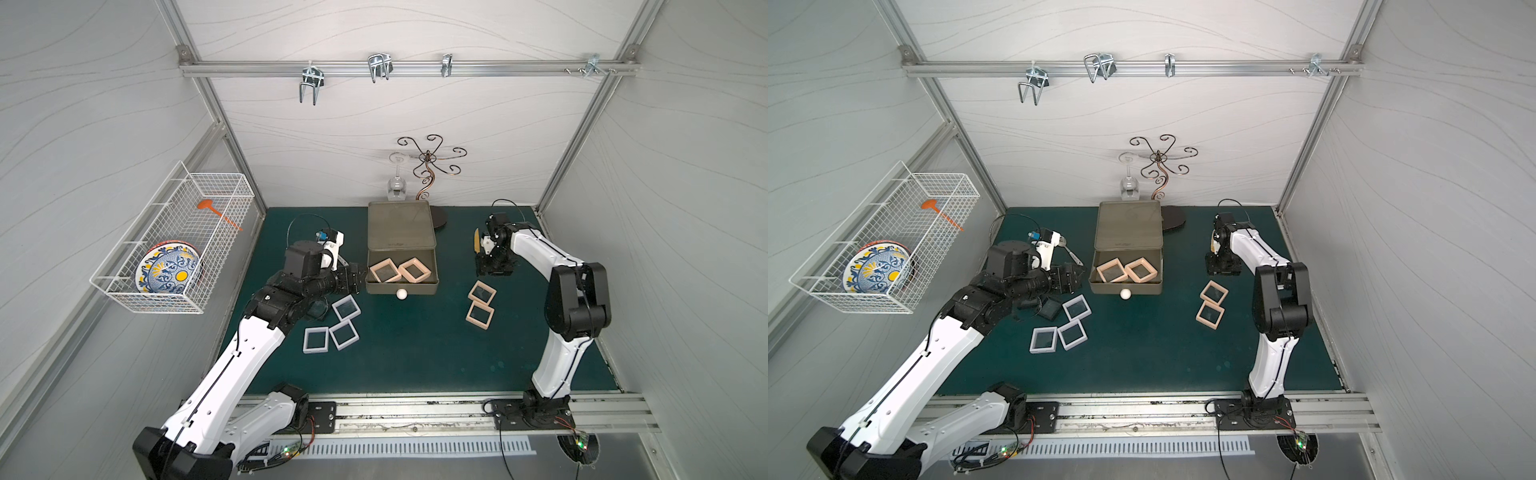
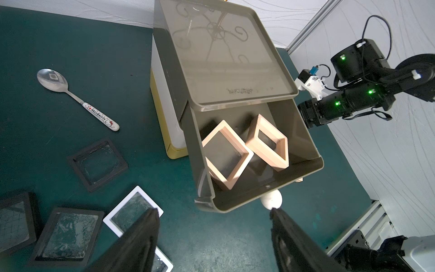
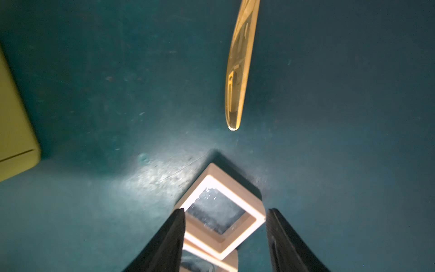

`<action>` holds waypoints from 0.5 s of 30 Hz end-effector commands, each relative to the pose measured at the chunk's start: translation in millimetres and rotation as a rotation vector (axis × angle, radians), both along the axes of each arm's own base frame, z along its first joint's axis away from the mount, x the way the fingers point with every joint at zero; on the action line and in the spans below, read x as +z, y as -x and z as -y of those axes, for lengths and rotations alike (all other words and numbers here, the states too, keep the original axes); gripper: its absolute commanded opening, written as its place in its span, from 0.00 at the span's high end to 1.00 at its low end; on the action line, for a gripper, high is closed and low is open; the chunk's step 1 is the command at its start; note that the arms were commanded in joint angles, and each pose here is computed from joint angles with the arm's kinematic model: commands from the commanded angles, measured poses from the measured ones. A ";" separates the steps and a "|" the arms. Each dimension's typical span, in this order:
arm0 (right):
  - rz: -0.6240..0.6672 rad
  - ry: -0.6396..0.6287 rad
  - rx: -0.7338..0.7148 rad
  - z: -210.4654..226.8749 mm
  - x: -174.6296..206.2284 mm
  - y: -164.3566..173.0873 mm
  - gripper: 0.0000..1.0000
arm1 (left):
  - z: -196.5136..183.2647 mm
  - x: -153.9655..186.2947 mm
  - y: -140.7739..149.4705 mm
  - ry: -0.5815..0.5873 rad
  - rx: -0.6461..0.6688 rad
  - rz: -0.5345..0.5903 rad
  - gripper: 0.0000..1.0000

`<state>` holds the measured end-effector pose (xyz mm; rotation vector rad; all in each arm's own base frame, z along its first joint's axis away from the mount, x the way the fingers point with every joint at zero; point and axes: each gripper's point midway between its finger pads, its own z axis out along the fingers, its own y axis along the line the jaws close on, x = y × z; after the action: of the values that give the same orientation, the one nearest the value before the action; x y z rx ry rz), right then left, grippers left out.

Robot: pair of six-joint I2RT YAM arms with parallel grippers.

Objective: Place the brooch boxes into the drawer by color
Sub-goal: Pick up the brooch box from the center of the board.

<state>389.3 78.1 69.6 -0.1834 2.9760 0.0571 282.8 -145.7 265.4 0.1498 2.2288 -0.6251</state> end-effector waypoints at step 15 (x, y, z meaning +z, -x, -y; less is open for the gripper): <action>-0.145 -0.006 0.013 4.6 -43.7 21.8 0.58 | -4.1 11.2 -7.0 -0.001 0.026 0.046 0.22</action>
<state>374.2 74.3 35.1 -0.2155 3.0802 0.0540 284.3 -143.1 265.0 0.1392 2.2282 -0.6064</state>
